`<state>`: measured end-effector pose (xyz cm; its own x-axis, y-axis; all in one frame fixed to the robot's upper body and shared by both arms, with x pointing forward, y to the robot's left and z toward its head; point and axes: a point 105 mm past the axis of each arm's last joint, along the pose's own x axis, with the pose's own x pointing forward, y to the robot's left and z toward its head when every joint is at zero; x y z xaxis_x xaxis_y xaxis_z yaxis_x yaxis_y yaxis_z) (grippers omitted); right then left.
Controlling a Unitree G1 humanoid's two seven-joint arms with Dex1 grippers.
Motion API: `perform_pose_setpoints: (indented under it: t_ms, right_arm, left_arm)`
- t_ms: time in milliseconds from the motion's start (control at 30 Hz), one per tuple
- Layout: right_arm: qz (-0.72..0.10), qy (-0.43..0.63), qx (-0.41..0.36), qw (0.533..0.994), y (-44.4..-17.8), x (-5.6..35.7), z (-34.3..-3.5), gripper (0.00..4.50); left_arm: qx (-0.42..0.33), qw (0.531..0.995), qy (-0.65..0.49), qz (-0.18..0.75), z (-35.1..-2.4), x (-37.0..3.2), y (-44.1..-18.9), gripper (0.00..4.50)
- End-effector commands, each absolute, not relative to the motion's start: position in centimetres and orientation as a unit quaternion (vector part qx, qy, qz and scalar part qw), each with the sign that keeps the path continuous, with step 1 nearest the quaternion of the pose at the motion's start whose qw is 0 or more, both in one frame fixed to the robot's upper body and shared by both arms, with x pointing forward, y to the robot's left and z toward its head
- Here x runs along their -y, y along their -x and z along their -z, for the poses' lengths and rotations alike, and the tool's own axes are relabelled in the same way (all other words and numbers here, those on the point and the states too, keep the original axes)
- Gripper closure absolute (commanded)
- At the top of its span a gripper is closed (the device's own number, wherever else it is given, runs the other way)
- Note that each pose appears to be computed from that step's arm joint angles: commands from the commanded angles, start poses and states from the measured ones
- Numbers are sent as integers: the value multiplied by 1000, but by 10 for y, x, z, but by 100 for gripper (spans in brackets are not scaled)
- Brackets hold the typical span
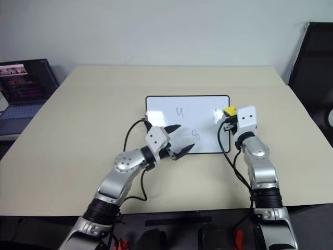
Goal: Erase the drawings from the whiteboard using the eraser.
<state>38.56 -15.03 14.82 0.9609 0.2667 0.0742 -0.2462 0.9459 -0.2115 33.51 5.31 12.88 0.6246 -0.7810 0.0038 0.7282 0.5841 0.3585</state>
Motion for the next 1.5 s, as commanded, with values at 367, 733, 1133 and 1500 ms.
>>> perform_pose_setpoints:
  t_ms: [367,733,1133,1500]
  right_arm:
    - [-180,103,41,977,-391,132,-145,351]
    - [-97,137,78,983,-417,162,-169,351]
    - [-249,69,39,965,-379,105,-137,351]
    - [-226,62,83,969,-385,127,-161,351]
  left_arm:
    - [102,898,-161,396,-141,-66,-334,0]
    - [101,897,-161,399,-142,-64,-336,0]
    - [98,900,-159,393,-140,-68,-333,0]
    - [105,913,-176,352,-141,-80,-324,0]
